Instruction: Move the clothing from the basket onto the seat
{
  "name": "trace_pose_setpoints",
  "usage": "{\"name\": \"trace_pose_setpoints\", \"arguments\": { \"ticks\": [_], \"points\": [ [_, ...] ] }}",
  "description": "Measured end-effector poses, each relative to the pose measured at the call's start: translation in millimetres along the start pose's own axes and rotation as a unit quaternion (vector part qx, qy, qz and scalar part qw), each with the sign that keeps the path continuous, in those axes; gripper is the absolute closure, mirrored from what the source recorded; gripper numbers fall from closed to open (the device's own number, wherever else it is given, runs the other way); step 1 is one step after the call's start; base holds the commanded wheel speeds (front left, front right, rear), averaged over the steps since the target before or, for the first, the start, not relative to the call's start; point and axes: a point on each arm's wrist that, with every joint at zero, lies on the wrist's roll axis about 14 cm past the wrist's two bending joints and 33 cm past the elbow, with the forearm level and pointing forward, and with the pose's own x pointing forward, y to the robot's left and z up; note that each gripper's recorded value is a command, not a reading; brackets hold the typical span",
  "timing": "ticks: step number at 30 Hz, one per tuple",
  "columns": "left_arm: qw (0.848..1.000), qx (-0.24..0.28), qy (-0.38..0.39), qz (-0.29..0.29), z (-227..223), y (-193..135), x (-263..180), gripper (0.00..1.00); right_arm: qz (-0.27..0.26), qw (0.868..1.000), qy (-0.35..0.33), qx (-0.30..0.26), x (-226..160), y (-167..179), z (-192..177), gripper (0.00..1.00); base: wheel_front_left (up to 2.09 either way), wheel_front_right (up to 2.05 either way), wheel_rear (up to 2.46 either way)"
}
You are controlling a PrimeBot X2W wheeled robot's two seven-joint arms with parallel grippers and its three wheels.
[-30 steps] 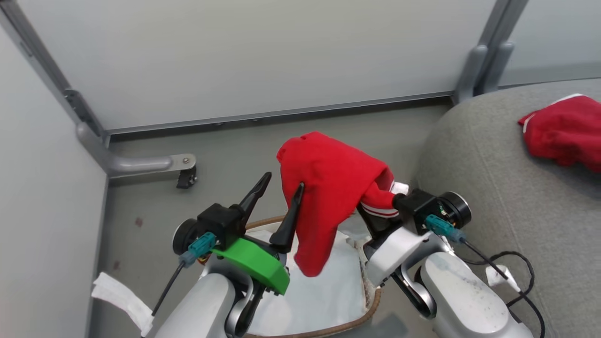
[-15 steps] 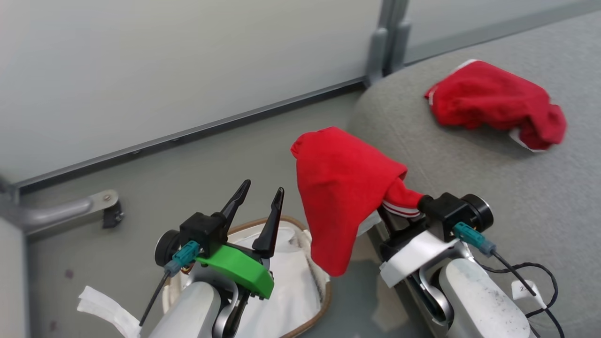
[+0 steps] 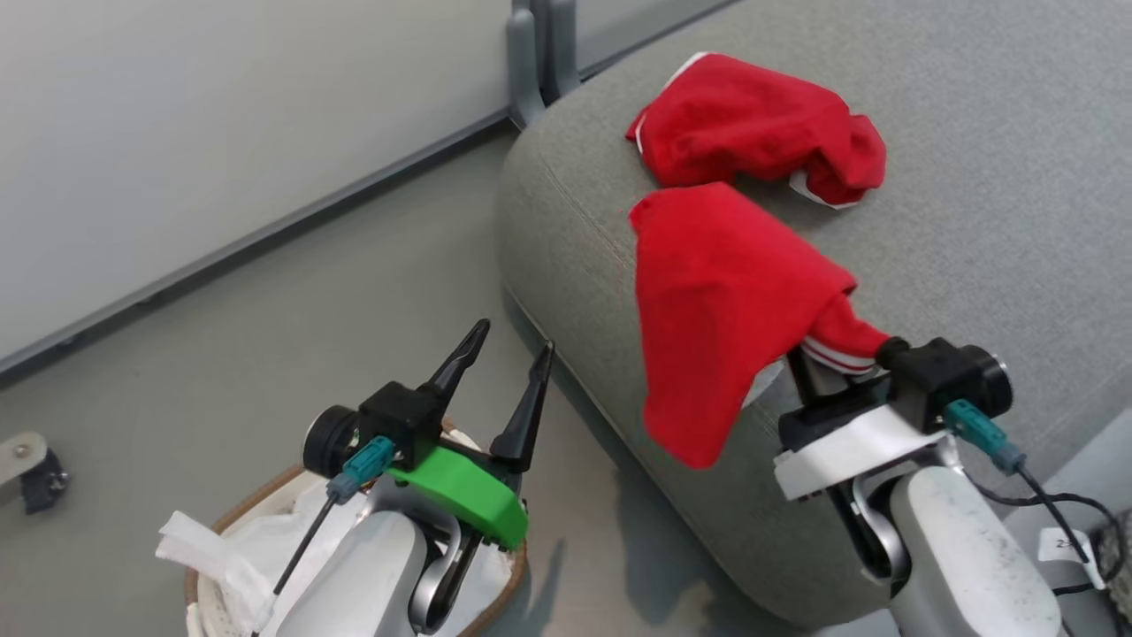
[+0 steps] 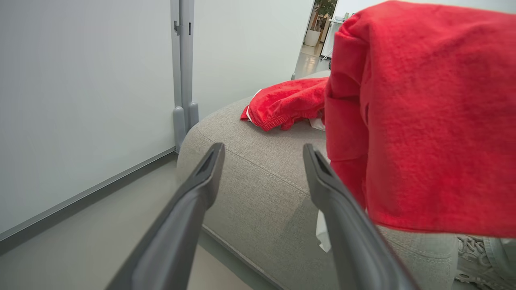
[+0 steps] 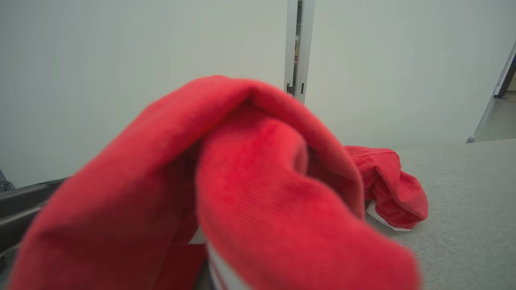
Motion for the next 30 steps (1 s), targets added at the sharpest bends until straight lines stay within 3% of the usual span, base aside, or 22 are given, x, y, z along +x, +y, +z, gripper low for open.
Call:
{"name": "trace_pose_setpoints", "arguments": {
  "ticks": [5, 12, 21, 25, 30],
  "points": [
    [1.0, -0.012, 0.011, -0.026, -12.5, -3.1, 12.1, 0.0, -0.037, 0.999, -0.002, -0.032, 2.0, -31.6, 4.7, 1.0, 0.0, 0.0, 0.0],
    [0.998, -0.02, 0.027, -0.047, -32.1, 4.6, 18.4, 0.0, -0.04, 0.989, -0.03, -0.138, 38.6, -70.4, 38.2, 1.0, 0.0, 0.0, 0.0],
    [0.997, -0.024, 0.04, -0.065, -53.9, 26.2, 23.9, 0.0, -0.05, 0.961, -0.059, -0.267, 110.8, -117.6, 84.7, 1.0, 0.0, 0.0, 0.0],
    [0.997, -0.024, 0.04, -0.065, -59.5, 41.6, 26.9, 0.0, -0.067, 0.954, -0.046, -0.29, 139.5, -137.2, 82.4, 1.0, 0.0, 0.0, 0.0],
    [0.997, -0.03, 0.05, -0.059, -74.2, 60.1, 23.4, 0.0, -0.086, 0.956, -0.007, -0.282, 170.9, -151.4, 47.1, 1.0, 0.0, 0.0, 0.0]
  ]
}}
